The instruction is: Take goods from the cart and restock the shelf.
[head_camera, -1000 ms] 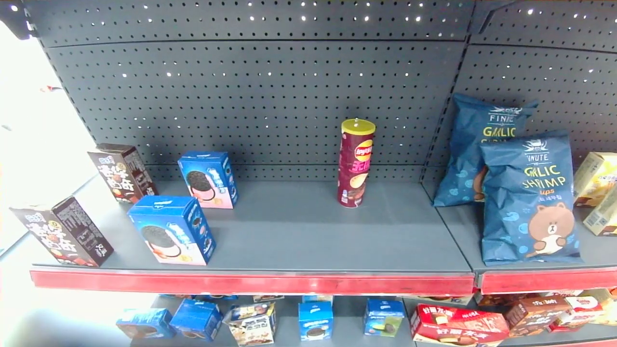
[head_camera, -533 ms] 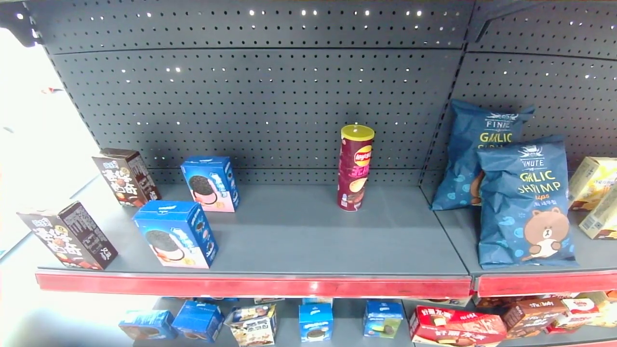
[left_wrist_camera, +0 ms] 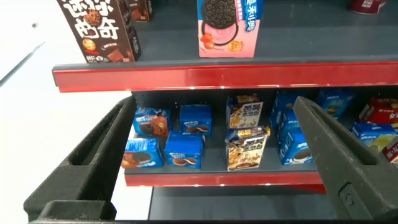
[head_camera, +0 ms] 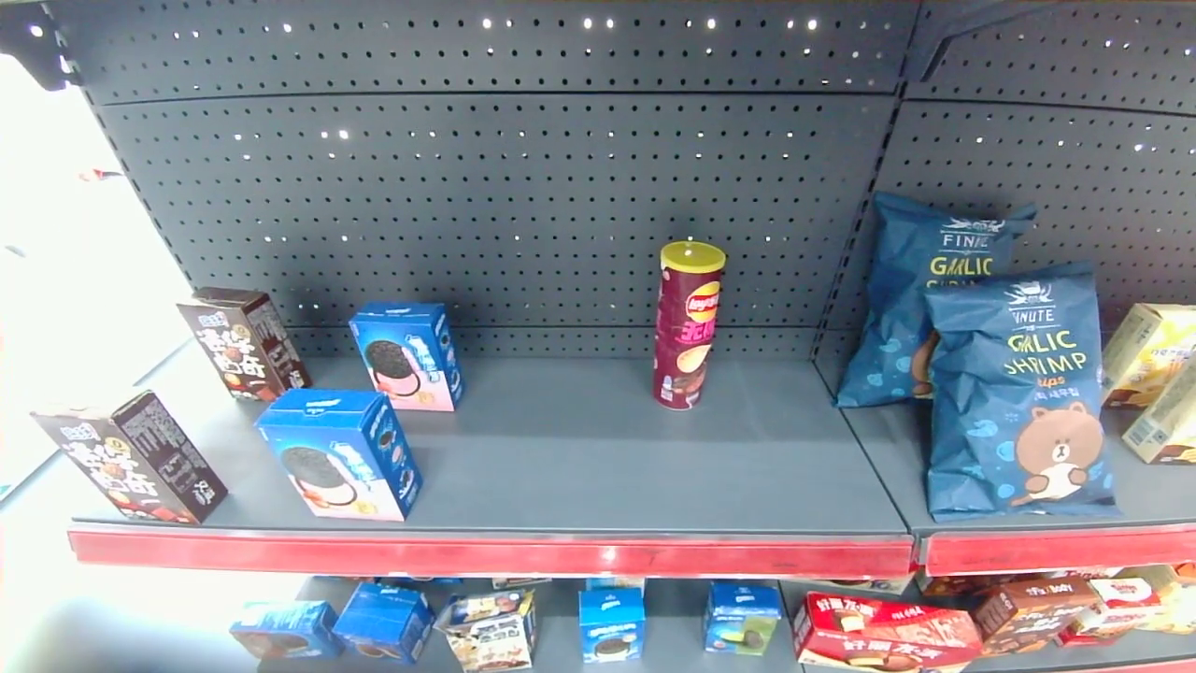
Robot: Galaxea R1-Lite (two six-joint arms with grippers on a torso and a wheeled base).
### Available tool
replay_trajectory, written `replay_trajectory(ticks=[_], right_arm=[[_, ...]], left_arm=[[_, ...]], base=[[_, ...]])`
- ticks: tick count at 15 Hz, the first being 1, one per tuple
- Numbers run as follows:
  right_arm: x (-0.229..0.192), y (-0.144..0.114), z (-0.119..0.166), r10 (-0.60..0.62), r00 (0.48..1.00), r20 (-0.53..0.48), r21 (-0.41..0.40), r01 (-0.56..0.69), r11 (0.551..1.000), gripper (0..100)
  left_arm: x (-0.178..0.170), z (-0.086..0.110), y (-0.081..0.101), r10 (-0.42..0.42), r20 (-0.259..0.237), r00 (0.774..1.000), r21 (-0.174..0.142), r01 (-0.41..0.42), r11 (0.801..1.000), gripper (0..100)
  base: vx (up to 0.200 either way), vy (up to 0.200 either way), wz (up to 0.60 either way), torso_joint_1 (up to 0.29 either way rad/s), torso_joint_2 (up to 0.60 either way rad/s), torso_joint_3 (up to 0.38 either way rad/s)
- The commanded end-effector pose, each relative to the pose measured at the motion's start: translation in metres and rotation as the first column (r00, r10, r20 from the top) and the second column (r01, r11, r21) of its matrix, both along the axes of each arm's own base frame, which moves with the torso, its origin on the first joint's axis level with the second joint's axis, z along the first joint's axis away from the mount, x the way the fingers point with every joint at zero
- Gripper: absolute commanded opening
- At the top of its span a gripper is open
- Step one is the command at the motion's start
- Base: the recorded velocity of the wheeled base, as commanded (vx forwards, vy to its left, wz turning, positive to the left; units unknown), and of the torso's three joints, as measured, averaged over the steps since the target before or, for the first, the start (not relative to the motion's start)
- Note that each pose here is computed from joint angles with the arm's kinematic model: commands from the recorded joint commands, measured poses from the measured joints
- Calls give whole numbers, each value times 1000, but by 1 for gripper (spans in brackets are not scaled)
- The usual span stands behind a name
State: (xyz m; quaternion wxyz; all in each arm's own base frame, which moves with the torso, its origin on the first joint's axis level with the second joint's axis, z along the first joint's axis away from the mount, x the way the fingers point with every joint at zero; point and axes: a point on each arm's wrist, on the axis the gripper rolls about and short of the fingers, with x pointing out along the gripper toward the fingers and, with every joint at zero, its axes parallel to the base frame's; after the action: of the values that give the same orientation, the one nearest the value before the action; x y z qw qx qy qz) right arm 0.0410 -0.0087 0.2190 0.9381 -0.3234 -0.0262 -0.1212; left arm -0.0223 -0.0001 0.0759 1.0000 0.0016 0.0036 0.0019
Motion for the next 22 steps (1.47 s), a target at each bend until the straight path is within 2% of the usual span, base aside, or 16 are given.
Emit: replay_trajectory(ticks=[1,8,11,20,22], right_arm=[[0,0,-1,-1,1000,-1,0,1,1000,0],[0,0,-1,-3,1000,-2,0,3,1000,0],[0,0,-1,-1,1000,-2,0,1,1000,0],[1,0,-1,-1,1000,-4,0,1,1000,0],[1,0,-1,0,1000,-6,-2,0,1000,0]], left_arm=[[0,0,0,1,1,1000,0,-1,1000,100],[0,0,0,1,-2,1000,0,-1,1000,100],[0,0,0,1,0,1000,-2,-1,1000,100],[0,0,0,1,-2,1000,-2,-1,1000,100],[0,0,0,2,-2,1000,-3,-2,1000,100]], base=[[0,0,0,0,0,0],[0,0,0,-29,72,39],[0,0,-600,1,7,1],[0,0,0,0,0,0],[200,0,0,5,0,0]])
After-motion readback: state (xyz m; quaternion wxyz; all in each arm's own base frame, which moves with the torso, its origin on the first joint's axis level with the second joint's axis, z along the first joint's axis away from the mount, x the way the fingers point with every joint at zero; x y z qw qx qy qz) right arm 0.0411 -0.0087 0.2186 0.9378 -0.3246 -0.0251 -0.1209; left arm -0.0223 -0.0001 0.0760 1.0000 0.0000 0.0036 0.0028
